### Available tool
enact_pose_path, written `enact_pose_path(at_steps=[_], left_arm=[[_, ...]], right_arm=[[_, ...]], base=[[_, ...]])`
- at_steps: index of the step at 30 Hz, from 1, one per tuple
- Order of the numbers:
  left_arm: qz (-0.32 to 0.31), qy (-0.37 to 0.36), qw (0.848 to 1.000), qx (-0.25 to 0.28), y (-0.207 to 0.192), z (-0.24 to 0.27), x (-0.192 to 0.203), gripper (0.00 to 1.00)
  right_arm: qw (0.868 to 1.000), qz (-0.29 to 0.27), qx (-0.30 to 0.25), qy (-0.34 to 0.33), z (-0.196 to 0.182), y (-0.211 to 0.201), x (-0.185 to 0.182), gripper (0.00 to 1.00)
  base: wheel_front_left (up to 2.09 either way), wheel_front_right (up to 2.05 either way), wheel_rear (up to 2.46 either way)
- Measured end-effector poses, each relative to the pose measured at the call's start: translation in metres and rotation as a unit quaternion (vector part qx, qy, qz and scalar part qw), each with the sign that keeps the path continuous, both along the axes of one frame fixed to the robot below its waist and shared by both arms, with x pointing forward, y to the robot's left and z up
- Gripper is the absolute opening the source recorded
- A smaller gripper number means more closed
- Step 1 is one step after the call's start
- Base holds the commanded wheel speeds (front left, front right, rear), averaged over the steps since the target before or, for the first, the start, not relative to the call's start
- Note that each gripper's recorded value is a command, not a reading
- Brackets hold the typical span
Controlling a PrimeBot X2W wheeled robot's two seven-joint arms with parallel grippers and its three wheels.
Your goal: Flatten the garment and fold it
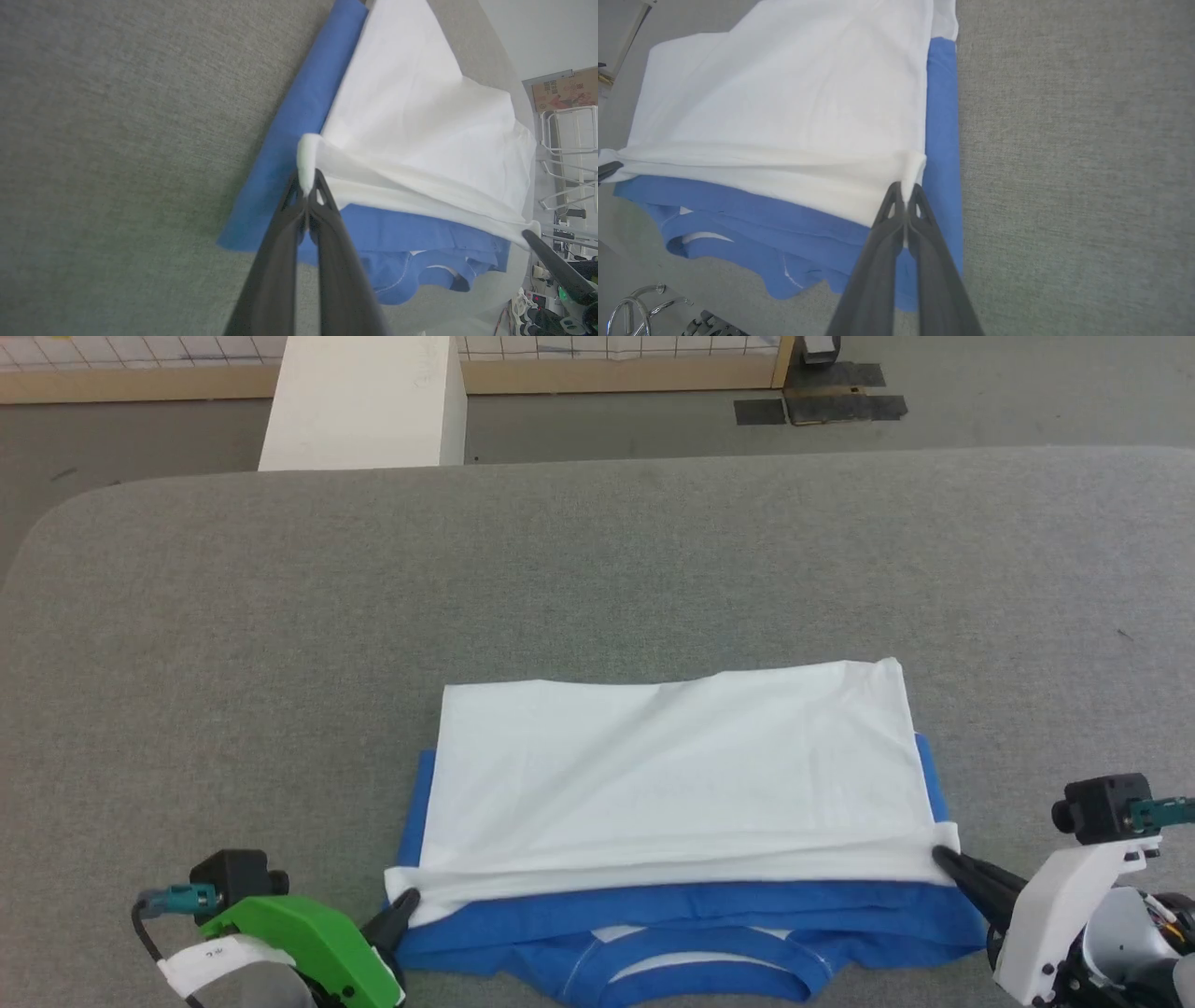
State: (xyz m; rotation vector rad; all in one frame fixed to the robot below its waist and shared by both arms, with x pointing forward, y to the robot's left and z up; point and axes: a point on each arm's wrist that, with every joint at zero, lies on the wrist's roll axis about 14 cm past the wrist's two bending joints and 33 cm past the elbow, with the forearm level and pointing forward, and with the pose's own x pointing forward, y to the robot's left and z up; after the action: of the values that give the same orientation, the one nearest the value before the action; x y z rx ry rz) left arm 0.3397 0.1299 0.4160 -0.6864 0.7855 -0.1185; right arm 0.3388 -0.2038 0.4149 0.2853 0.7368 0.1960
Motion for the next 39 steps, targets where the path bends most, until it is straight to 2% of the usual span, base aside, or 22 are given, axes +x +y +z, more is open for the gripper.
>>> enact_pose_path(at_steps=[19,20,21,22,23,29,34,39], left_arm=[[-0.012,0.063,0.998,0.015,-0.001,-0.025,-0.023,0.0],[-0.015,0.067,0.998,0.015,-0.001,-0.026,-0.024,0.12],[-0.016,0.07,0.997,0.016,-0.001,-0.026,-0.026,0.36],[-0.016,0.071,0.997,0.017,0.0,-0.026,-0.026,0.84],[-0.017,0.074,0.997,0.018,0.0,-0.026,-0.026,1.0],[-0.016,0.072,0.997,0.033,0.009,-0.018,-0.026,1.0],[-0.012,0.079,0.994,0.068,0.029,-0.014,-0.035,1.0],[-0.003,0.075,0.992,0.097,0.046,-0.003,-0.042,1.0]], right_arm=[[0.998,0.008,-0.001,0.067,-0.027,0.007,-0.035,0.0],[0.998,0.01,-0.004,0.069,-0.027,0.007,-0.036,0.0],[0.997,0.011,-0.004,0.071,-0.027,0.007,-0.037,0.0],[0.997,0.012,-0.005,0.071,-0.027,0.007,-0.037,0.23],[0.997,0.015,-0.007,0.073,-0.028,0.008,-0.038,1.0],[0.998,0.026,-0.023,0.06,-0.017,0.003,-0.036,1.0],[0.997,0.032,-0.038,0.055,-0.004,-0.008,-0.044,1.0],[0.998,0.015,-0.057,0.037,0.018,-0.03,-0.049,1.0]], base=[[0.0,0.0,0.0],[0.0,0.0,0.0],[0.0,0.0,0.0],[0.0,0.0,0.0],[0.0,0.0,0.0],[0.0,0.0,0.0],[0.0,0.0,0.0],[0.0,0.0,0.0]])
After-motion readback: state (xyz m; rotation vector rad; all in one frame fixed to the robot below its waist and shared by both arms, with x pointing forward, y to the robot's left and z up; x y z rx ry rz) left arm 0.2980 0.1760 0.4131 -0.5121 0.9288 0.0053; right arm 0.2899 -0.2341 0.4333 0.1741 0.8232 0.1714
